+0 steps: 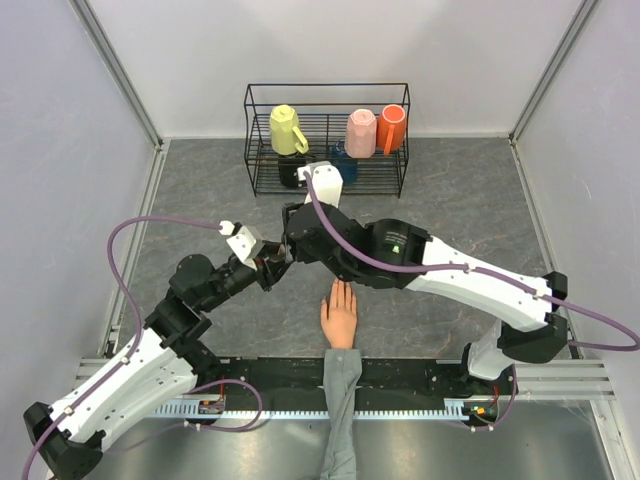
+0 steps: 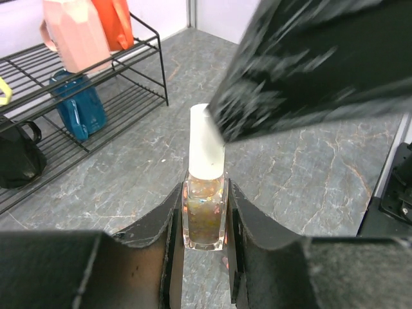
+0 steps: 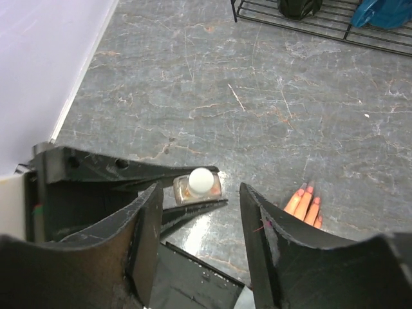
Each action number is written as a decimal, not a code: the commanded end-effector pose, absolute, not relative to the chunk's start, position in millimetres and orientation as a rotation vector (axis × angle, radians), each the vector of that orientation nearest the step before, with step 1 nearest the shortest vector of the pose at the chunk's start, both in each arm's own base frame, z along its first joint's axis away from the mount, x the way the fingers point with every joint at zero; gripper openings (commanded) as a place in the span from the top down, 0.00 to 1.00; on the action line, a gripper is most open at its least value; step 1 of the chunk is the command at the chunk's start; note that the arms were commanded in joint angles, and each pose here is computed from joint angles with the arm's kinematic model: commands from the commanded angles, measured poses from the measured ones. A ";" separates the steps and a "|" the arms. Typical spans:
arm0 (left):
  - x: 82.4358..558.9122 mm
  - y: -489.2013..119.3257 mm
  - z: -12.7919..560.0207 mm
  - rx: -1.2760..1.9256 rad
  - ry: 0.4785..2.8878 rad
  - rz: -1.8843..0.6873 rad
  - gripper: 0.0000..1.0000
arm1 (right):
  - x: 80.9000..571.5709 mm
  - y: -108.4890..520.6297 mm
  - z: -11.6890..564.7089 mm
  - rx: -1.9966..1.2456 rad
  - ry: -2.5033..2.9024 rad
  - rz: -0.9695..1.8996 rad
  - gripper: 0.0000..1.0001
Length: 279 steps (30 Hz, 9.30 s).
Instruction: Paint the nails
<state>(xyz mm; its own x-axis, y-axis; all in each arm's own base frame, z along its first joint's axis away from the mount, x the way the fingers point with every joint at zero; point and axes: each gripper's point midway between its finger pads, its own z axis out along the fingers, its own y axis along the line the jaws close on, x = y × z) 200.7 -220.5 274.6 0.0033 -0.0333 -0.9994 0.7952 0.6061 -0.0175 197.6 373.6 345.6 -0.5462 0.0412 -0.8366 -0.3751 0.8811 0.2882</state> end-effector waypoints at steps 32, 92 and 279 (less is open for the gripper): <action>175.5 -217.9 315.1 0.655 1.386 -0.873 0.98 | 200.1 380.3 335.7 -0.395 2.041 0.594 1.00; 177.0 -217.8 327.6 0.749 1.269 -0.783 0.98 | 208.1 387.7 343.9 -0.372 2.064 0.784 0.91; 133.8 -237.6 334.8 0.971 1.393 -1.013 0.98 | 146.8 364.9 390.3 -0.801 1.966 1.004 0.48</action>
<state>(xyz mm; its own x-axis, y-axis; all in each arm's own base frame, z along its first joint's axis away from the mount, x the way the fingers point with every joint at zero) 130.9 -238.4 322.6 -0.1082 0.0238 -0.9938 0.9531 0.2867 -0.0969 144.0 363.7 380.5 -0.5388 -0.1765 -0.8237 -0.7743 0.4889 0.4017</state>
